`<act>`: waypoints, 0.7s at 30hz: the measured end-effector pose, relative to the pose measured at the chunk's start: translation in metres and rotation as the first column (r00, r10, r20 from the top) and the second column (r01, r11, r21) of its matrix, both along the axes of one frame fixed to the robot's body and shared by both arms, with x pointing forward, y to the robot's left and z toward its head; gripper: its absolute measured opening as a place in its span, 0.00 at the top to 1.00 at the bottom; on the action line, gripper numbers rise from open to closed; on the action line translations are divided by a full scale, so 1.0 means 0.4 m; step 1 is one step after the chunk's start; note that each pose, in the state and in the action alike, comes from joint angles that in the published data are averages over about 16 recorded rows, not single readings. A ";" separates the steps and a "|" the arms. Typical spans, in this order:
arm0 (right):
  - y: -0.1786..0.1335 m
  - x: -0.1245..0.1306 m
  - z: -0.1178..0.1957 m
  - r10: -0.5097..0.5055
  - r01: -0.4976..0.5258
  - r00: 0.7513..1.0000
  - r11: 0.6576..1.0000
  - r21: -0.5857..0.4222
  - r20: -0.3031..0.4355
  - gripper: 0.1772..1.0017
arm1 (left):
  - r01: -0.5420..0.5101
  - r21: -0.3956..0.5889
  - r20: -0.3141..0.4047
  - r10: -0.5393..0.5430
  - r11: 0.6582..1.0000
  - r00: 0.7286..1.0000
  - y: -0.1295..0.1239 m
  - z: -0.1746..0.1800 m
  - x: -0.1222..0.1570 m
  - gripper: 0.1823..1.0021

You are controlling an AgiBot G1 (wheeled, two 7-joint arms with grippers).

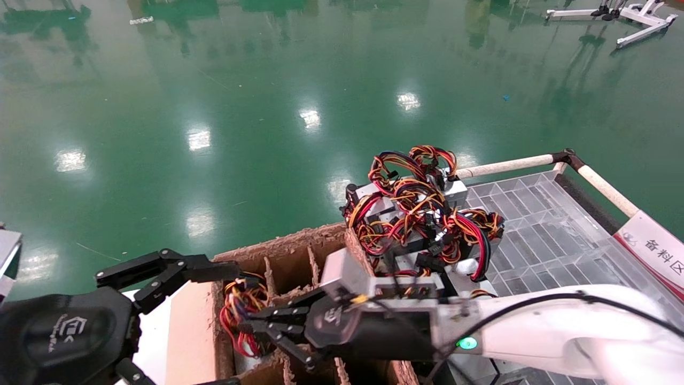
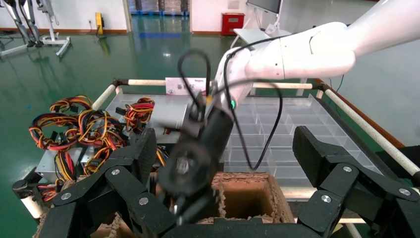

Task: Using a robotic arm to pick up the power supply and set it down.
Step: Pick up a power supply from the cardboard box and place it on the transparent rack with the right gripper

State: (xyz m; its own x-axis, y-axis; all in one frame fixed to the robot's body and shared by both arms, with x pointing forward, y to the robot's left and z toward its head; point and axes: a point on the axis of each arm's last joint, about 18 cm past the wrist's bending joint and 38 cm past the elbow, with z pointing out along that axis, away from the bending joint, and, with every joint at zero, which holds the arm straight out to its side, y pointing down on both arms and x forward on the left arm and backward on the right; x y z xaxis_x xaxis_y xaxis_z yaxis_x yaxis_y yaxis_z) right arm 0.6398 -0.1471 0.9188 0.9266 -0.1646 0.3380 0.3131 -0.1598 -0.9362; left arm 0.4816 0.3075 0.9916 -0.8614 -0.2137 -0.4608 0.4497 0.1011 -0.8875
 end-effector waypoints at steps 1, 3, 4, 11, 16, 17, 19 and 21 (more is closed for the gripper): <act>-0.009 -0.006 0.010 0.008 -0.008 1.000 1.000 0.019 -0.004 0.93 | 0.000 0.000 0.000 0.000 1.000 1.000 0.000 0.000 0.000 0.02; -0.027 -0.019 0.033 0.026 -0.025 1.000 0.998 0.060 -0.008 0.95 | 0.000 0.000 0.000 0.000 1.000 1.000 0.000 0.000 0.000 0.01; -0.036 -0.026 0.045 0.035 -0.034 0.999 0.996 0.080 -0.009 0.95 | 0.000 0.000 0.000 0.000 1.000 1.000 0.000 0.000 0.000 0.01; -0.106 -0.071 0.147 0.081 -0.083 0.997 0.974 0.212 0.017 0.97 | 0.000 0.000 0.000 0.000 1.000 1.000 0.000 0.000 0.000 0.00; -0.172 -0.100 0.236 0.079 -0.093 0.995 0.957 0.274 0.063 0.97 | 0.000 0.000 0.000 0.000 1.000 1.000 0.000 0.000 0.000 0.00; -0.187 -0.106 0.255 0.074 -0.092 0.995 0.955 0.283 0.074 0.97 | 0.000 0.000 0.000 0.000 1.000 1.000 0.000 0.000 0.000 0.00; -0.221 -0.119 0.293 0.057 -0.083 0.994 0.952 0.295 0.096 0.97 | 0.000 0.000 0.000 0.000 1.000 1.000 0.000 0.000 0.000 0.00; -0.259 -0.131 0.332 0.033 -0.068 0.992 0.951 0.302 0.119 0.97 | 0.000 0.000 0.000 0.000 1.000 1.000 0.000 0.000 0.000 0.00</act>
State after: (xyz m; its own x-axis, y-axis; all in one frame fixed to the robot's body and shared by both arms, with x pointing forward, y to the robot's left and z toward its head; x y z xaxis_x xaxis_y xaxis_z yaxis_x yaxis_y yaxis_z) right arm 0.5872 -0.2508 1.0515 0.8957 -0.2302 0.3804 0.4183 0.1467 -0.8964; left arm 0.4816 0.3075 0.9916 -0.8614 -0.2137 -0.4608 0.4497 0.1011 -0.8875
